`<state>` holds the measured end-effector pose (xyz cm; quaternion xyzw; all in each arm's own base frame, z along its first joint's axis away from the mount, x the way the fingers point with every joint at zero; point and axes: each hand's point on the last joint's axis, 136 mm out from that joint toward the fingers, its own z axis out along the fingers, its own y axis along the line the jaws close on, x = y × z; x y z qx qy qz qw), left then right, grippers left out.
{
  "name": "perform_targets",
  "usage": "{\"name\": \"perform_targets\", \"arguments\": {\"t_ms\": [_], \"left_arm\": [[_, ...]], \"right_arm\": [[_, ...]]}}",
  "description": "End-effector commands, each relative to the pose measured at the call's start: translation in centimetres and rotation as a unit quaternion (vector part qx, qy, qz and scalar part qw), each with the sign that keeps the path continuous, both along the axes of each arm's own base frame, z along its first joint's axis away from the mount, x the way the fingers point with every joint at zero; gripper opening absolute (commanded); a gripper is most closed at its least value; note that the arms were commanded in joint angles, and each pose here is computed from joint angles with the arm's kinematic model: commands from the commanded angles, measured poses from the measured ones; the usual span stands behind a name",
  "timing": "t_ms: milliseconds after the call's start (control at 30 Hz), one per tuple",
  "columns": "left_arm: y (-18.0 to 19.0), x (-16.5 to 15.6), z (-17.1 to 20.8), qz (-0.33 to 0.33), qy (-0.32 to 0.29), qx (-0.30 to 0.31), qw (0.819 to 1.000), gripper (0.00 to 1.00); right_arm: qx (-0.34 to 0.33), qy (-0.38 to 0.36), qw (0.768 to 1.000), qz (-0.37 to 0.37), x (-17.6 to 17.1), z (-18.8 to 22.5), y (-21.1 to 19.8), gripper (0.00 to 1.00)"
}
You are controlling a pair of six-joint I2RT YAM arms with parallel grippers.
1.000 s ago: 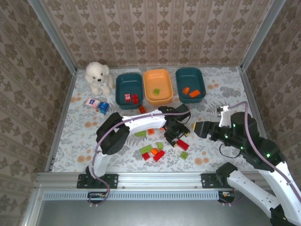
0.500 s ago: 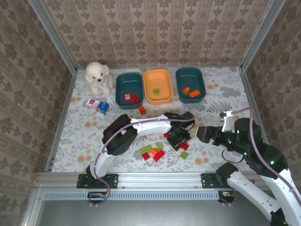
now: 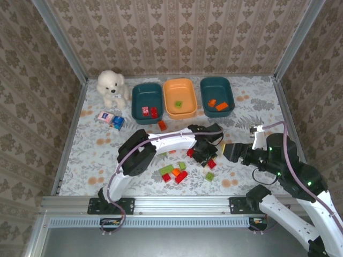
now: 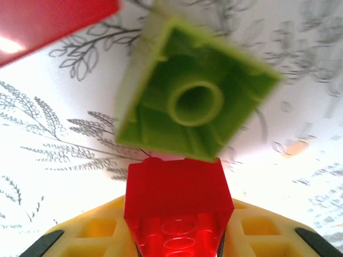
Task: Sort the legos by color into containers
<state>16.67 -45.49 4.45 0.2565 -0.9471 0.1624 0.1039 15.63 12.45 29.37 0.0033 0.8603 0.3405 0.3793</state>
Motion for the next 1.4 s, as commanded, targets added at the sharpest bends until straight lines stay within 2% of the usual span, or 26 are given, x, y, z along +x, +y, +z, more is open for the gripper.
{"name": "perform_targets", "arguments": {"t_ms": [0, 133, 233, 333, 467, 667, 900, 1133, 1367], "left_arm": [[1.7, 1.3, 3.3, 0.014, -0.015, 0.02, 1.0, 0.29], [3.0, 5.1, 8.6, 0.005, -0.086, -0.002, 0.996, 0.28], [4.7, 8.4, 12.3, -0.014, -0.143, -0.003, 0.99, 0.28], [8.5, 11.9, 14.8, -0.02, -0.187, 0.023, 0.982, 0.28], [13.6, 16.5, 15.5, -0.027, -0.209, 0.037, 0.977, 0.28], [21.9, 23.0, 15.0, -0.083, -0.25, 0.111, 0.958, 0.28], [30.3, 27.3, 11.9, -0.129, -0.232, 0.235, 0.935, 0.27], [33.2, 29.2, 7.7, -0.18, -0.184, 0.307, 0.916, 0.27], [33.4, 29.8, 4.9, -0.199, -0.163, 0.325, 0.91, 0.28]], "right_arm": [[0.005, -0.04, 0.999, 0.006, 0.2, 3.1, 0.0, 0.78], [0.014, -0.089, 0.996, 0.011, 1.0, 7.0, 0.5, 0.78], [0.016, -0.097, 0.995, 0.022, 2.0, 8.2, 1.4, 0.78], [0.014, -0.08, 0.996, 0.039, 3.4, 7.5, 2.8, 0.78], [0.01, -0.033, 0.997, 0.071, 5.5, 5.3, 5.3, 0.77], [0.003, -0.006, 0.995, 0.096, 8.7, 3.2, 8.6, 0.77], [-0.012, 0.02, 0.991, 0.133, 10.9, 1.3, 12.2, 0.77], [-0.021, 0.031, 0.989, 0.145, 12.2, 0.7, 13.4, 0.77], [-0.031, 0.047, 0.987, 0.148, 12.2, -0.6, 13.4, 0.77]]}}
